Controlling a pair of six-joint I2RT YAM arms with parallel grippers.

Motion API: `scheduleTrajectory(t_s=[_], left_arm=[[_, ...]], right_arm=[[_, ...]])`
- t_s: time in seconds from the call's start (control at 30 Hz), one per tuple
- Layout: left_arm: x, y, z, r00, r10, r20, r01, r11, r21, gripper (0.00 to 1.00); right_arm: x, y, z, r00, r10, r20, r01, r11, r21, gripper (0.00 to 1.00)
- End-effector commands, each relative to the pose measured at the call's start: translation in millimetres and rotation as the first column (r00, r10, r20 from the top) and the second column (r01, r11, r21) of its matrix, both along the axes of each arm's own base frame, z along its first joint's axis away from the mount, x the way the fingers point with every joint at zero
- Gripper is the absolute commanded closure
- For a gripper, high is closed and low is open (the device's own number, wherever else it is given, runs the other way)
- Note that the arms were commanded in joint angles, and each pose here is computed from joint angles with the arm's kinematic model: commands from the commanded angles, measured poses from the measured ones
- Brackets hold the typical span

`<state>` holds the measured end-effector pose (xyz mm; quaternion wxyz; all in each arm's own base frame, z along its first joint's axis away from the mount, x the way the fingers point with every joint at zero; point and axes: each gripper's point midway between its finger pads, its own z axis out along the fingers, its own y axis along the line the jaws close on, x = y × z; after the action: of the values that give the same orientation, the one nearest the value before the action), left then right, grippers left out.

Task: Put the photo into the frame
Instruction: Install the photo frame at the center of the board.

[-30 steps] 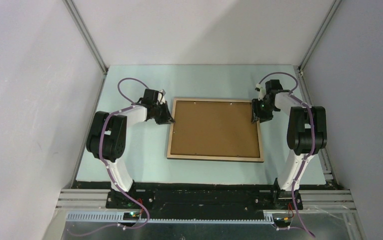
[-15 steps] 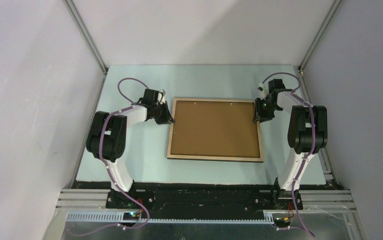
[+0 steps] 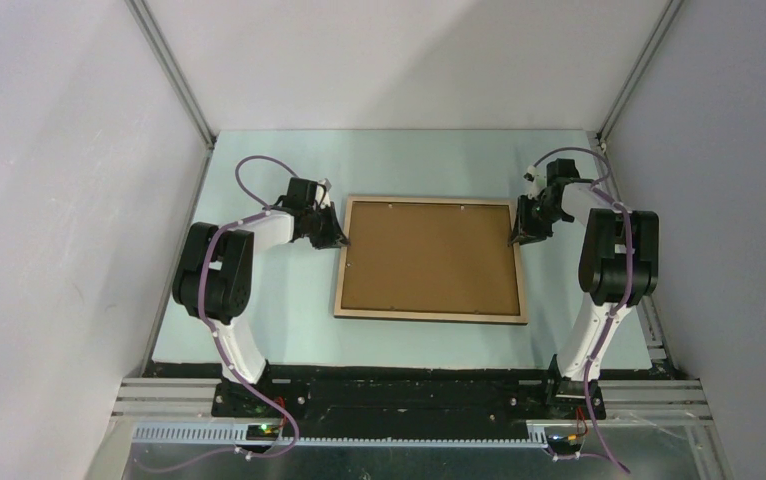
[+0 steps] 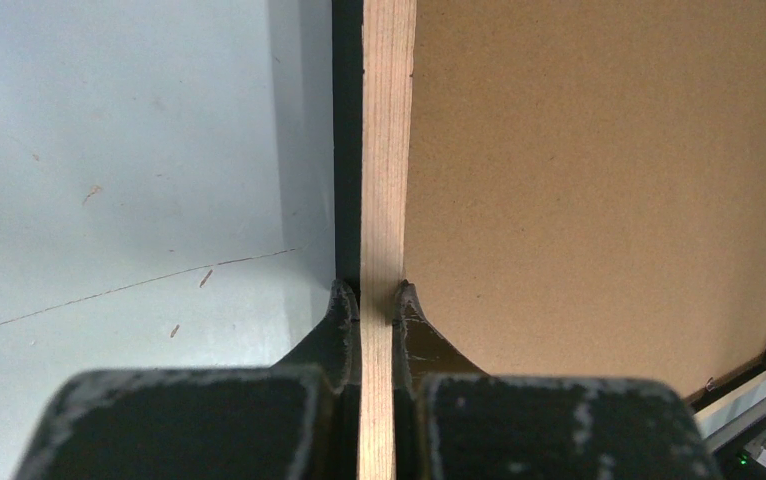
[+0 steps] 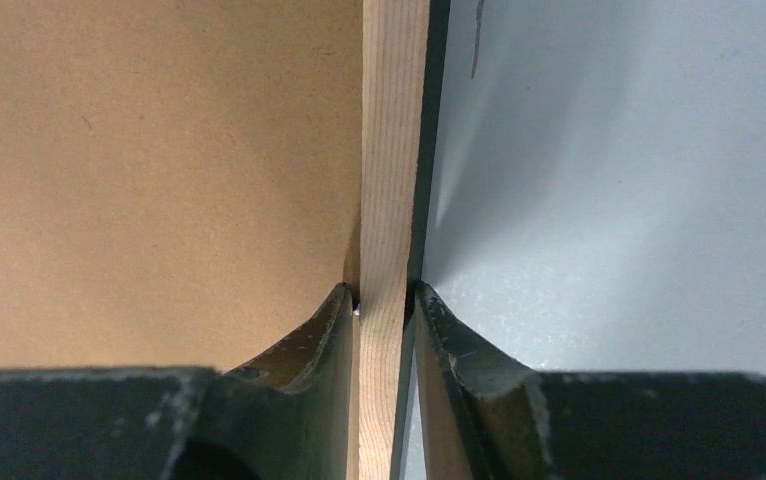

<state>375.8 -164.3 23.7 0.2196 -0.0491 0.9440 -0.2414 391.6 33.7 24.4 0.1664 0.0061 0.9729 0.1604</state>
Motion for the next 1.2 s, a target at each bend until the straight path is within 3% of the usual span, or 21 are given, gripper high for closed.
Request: scheduleTrajectory(t_s=[0.0,0.13,0.3,0.73,1.17], left_arm=[[-38,1,-30,0.986,-0.026,-0.163,0.028,1.000,0.009,1.00],[-38,0,-31,0.986,-0.026,-0.165,0.027,1.000,0.007,1.00],[-38,1,-31,0.986,-0.026,-0.164,0.028,1.000,0.009,1.00],[-37,1,-30,0.987,-0.027,-0.159,0.029,1.000,0.011,1.00],[-35,4,-27,0.988,-0.021,-0.153,0.021,1.000,0.002,1.00]], right_arm=[[7,6,2,1.000,0.001,0.002,-0.001,0.999,0.045,0.74],[7,6,1,1.000,-0.011,-0.002,0.011,0.999,0.050,0.62],[14,4,3,1.000,-0.025,0.002,0.025,0.999,0.046,0.58],[12,-1,-4,1.000,-0.024,-0.019,0.025,0.999,0.029,0.66],[-2,-9,-1,0.997,0.073,-0.018,-0.073,0.997,-0.023,0.68]])
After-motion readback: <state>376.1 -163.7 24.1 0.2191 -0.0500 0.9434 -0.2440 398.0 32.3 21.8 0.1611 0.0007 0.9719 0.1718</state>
